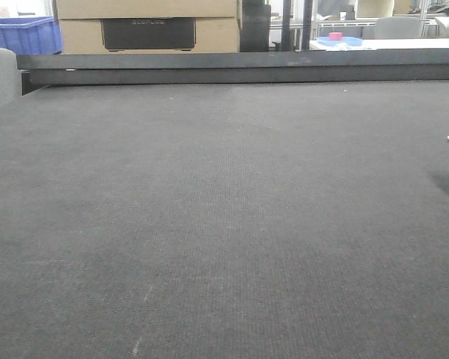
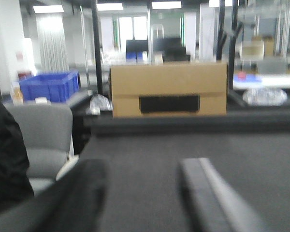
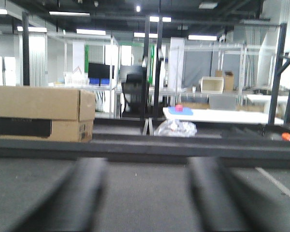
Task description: Place valve from conveyor to right shelf box
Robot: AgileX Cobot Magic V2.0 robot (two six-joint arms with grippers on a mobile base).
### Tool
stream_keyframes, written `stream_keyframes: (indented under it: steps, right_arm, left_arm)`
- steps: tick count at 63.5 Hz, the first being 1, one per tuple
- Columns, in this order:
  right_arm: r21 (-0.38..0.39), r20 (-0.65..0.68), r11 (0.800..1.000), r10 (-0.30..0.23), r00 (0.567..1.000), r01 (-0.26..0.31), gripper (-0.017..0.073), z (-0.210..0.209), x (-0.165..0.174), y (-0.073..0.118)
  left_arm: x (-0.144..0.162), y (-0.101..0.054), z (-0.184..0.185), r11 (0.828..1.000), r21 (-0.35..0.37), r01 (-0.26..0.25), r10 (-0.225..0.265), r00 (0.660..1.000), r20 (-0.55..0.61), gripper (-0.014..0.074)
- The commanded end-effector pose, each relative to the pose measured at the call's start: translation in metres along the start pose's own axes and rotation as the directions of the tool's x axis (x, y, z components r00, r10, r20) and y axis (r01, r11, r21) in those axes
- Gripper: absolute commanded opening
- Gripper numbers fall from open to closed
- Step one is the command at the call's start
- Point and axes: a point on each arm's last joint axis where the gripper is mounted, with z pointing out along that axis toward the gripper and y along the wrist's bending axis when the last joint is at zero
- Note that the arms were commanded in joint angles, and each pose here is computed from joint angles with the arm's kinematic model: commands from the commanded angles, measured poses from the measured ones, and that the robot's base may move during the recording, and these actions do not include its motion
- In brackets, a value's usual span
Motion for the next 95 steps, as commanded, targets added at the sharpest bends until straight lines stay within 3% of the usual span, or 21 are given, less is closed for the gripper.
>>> stream_keyframes:
  steps: [1, 4, 16, 22, 31, 39, 54, 57, 68, 81, 88, 95]
  right_arm:
    - [0.001, -0.061, 1.0, 0.0, 0.998, 0.0, 0.0499, 0.017, -0.002, 0.0]
    - [0.003, -0.083, 1.0, -0.004, 0.997, 0.004, 0.0564, 0.025, 0.0, -0.001]
    - [0.008, -0.191, 1.0, -0.018, 0.981, 0.02, 0.0568, 0.062, 0.006, -0.002]
    - [-0.005, -0.325, 1.0, -0.017, 0.945, 0.017, 0.0568, 0.083, 0.0, -0.002]
    - [-0.043, -0.526, 0.999, -0.026, 0.85, 0.004, 0.0568, 0.12, -0.009, 0.002]
    - [-0.104, -0.682, 0.994, -0.058, 0.729, -0.017, 0.0568, 0.154, -0.011, 0.012]
    - [-0.14, -0.905, 0.989, -0.109, 0.41, -0.045, 0.0568, 0.205, 0.017, 0.02]
    - [-0.14, -0.925, 0.989, -0.115, 0.362, -0.044, 0.0568, 0.215, 0.026, 0.02]
    - [-0.086, -0.971, 0.995, -0.075, 0.229, -0.042, 0.0568, 0.243, 0.071, 0.02]
    - [-0.071, -0.994, 0.997, -0.068, 0.082, -0.033, 0.0568, 0.262, 0.121, 0.02]
    - [-0.069, -0.997, 0.997, -0.068, 0.036, -0.034, 0.0568, 0.266, 0.138, 0.02]
    - [-0.067, -0.998, 0.997, -0.066, 0.024, -0.035, 0.0568, 0.271, 0.151, 0.02]
  left_arm:
    - [-0.012, 0.001, 0.02, 1.0, 0.015, 0.002, 0.0, 0.993, -0.121, 0.0532]
    - [-0.016, 0.001, 0.032, 1.0, 0.021, 0.004, 0.0, 0.986, -0.169, 0.0628]
    - [-0.025, -0.006, 0.064, 0.993, 0.076, 0.085, -0.063, 0.962, -0.265, 0.0531]
    - [-0.027, -0.011, 0.075, 0.989, 0.112, 0.096, -0.052, 0.94, -0.338, 0.0532]
    - [-0.027, -0.015, 0.087, 0.985, 0.139, 0.102, -0.037, 0.913, -0.407, 0.0532]
    - [-0.024, -0.016, 0.092, 0.985, 0.14, 0.104, -0.035, 0.904, -0.426, 0.0532]
    - [-0.024, -0.016, 0.091, 0.984, 0.141, 0.104, -0.033, 0.901, -0.432, 0.0532]
    - [-0.024, -0.016, 0.091, 0.984, 0.141, 0.104, -0.033, 0.901, -0.434, 0.0532]
    - [-0.024, -0.016, 0.091, 0.984, 0.142, 0.104, -0.033, 0.9, -0.435, 0.0532]
    - [-0.023, -0.016, 0.091, 0.984, 0.142, 0.105, -0.032, 0.897, -0.44, 0.0532]
    - [-0.023, -0.016, 0.091, 0.984, 0.142, 0.105, -0.032, 0.897, -0.44, 0.0532]
    - [-0.023, -0.016, 0.091, 0.985, 0.142, 0.103, -0.03, 0.897, -0.44, 0.0532]
